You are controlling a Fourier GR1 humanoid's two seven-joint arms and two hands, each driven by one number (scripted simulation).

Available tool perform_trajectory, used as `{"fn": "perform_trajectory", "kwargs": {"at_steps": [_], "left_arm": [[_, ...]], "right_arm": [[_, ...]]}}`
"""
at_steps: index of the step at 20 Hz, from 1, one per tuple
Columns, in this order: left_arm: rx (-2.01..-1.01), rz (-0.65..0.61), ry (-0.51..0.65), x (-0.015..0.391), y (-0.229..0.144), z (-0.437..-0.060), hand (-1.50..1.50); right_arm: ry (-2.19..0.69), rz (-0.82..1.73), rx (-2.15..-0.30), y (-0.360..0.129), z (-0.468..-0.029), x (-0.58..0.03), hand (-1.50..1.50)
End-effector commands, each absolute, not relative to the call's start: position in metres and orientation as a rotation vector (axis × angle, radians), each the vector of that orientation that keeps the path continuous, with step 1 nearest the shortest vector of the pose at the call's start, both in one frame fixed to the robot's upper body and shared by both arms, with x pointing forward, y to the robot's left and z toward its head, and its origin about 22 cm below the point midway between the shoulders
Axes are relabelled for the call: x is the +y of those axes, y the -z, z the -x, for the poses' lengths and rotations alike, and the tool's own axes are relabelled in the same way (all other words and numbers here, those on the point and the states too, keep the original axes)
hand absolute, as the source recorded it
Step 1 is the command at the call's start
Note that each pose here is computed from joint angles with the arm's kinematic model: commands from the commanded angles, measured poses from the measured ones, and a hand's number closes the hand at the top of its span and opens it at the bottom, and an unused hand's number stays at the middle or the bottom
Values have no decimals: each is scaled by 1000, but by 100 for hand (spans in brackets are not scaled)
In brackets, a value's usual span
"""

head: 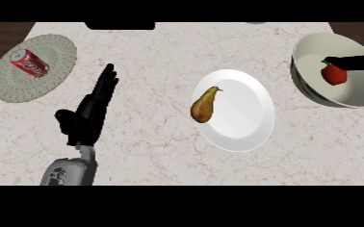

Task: Pick the bell pepper from the plate and place it in the bowl

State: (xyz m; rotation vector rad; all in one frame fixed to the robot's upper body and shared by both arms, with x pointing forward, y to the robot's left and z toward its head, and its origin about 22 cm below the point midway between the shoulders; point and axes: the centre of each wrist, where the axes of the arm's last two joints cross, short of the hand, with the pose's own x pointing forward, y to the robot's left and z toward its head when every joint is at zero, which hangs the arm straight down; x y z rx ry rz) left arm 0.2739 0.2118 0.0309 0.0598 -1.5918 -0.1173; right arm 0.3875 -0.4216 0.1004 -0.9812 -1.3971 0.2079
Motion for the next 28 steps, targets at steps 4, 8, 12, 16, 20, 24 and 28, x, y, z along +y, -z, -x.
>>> {"fn": "perform_trajectory", "kwargs": {"at_steps": [4, 8, 12, 16, 20, 24, 28], "left_arm": [[-1598, -62, 125, 217, -40, -274, 0], [-1586, -52, 96, 221, -34, -276, 0], [-1594, -68, 103, 219, -30, -278, 0], [-1589, -73, 104, 229, -18, -275, 0], [-1587, -81, 90, 215, -18, -281, 0], [-1581, -64, 94, 219, -23, -263, 0], [-1593, -64, 102, 219, -40, -275, 0]], "right_arm": [[0, 989, -1591, -105, -390, -415, -150], [112, 900, -1579, -123, -382, -423, -150], [181, 829, -1578, -119, -342, -473, -150], [196, 722, -1629, -128, -324, -476, -150], [169, 678, -1644, -117, -287, -486, -150], [150, 654, -1651, -109, -253, -495, -150], [115, 657, -1645, -97, -247, -503, -150]]}}
